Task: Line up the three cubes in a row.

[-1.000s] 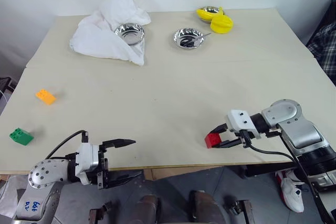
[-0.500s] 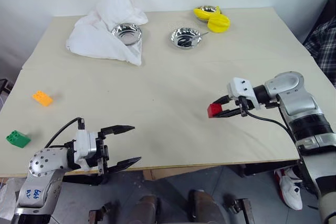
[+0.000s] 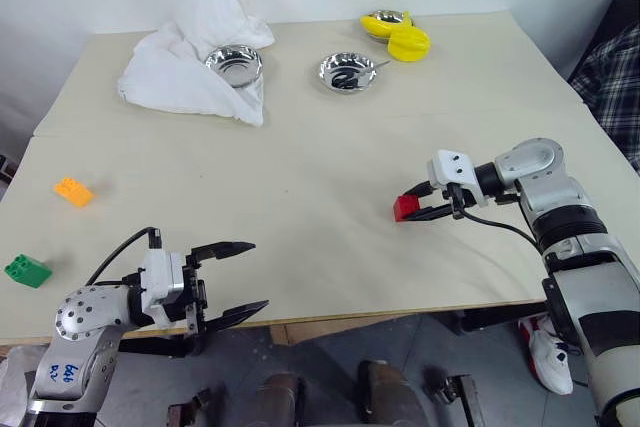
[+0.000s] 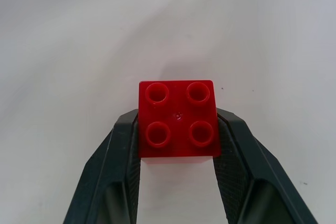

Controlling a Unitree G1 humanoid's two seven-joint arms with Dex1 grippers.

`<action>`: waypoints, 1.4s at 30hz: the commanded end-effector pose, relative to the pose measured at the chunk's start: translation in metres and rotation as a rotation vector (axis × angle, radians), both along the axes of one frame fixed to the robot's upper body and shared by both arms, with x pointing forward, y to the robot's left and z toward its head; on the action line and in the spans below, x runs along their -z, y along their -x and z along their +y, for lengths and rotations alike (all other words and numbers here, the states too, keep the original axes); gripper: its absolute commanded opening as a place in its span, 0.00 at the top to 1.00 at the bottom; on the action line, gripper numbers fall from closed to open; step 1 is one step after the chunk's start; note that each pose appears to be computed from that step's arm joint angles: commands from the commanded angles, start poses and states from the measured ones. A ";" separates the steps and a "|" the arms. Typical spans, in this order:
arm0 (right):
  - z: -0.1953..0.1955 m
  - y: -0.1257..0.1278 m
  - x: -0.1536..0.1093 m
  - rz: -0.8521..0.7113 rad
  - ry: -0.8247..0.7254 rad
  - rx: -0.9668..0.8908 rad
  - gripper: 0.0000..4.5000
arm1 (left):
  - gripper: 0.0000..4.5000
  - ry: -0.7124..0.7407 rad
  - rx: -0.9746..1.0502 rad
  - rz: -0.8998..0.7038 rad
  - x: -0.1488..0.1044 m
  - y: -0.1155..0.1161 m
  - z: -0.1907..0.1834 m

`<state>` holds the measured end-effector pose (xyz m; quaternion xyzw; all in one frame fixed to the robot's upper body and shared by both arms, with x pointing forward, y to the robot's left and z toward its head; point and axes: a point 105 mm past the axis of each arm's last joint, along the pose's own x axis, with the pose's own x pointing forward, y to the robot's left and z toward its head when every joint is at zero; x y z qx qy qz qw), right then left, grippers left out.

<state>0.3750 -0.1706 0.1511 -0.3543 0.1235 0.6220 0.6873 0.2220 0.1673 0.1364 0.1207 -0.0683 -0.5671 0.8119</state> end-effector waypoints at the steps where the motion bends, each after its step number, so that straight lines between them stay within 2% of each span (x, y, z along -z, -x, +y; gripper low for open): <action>1: 0.002 -0.001 -0.002 -0.010 0.005 -0.022 0.67 | 0.00 0.003 0.005 -0.038 -0.009 0.002 0.000; 2: 0.001 -0.001 -0.001 -0.001 0.007 -0.015 0.67 | 0.00 0.002 0.006 -0.038 -0.009 0.002 0.000; 7: 0.004 -0.002 -0.003 0.019 -0.017 -0.012 0.29 | 0.00 -0.004 -0.004 -0.032 -0.009 0.003 0.002; 11: 0.003 0.000 -0.017 -0.007 -0.101 -0.034 0.01 | 0.00 -0.014 -0.062 -0.030 -0.007 0.002 0.011; 13: 0.001 0.002 -0.023 -0.043 -0.143 -0.046 0.01 | 0.00 -0.004 -0.114 -0.035 -0.007 0.001 0.018; 19: -0.013 0.018 -0.049 -0.144 -0.379 -0.059 0.01 | 0.00 0.080 -0.484 -0.057 -0.003 0.002 0.069; 21: -0.022 0.031 -0.057 -0.089 -0.494 -0.048 0.01 | 0.00 0.132 -0.679 -0.051 0.003 0.014 0.095; 22: -0.025 0.036 -0.056 -0.092 -0.505 -0.052 0.01 | 0.00 0.160 -0.778 -0.063 0.003 0.020 0.107; 26: -0.041 0.052 -0.049 -0.092 -0.505 -0.036 0.01 | 0.00 0.228 -1.053 -0.085 0.009 0.049 0.139; 31: -0.064 0.062 -0.041 -0.112 -0.503 0.024 0.01 | 0.00 0.318 -1.415 -0.076 0.030 0.102 0.184; 34: -0.065 0.066 -0.038 -0.125 -0.520 0.019 0.01 | 0.00 0.329 -1.544 -0.064 0.043 0.126 0.201; 37: -0.063 0.066 -0.035 -0.118 -0.545 0.016 0.01 | 0.00 0.341 -1.618 -0.071 0.048 0.139 0.212; 42: -0.055 0.066 -0.031 -0.054 -0.564 0.006 0.01 | 0.00 0.414 -1.649 -0.164 0.027 0.131 0.218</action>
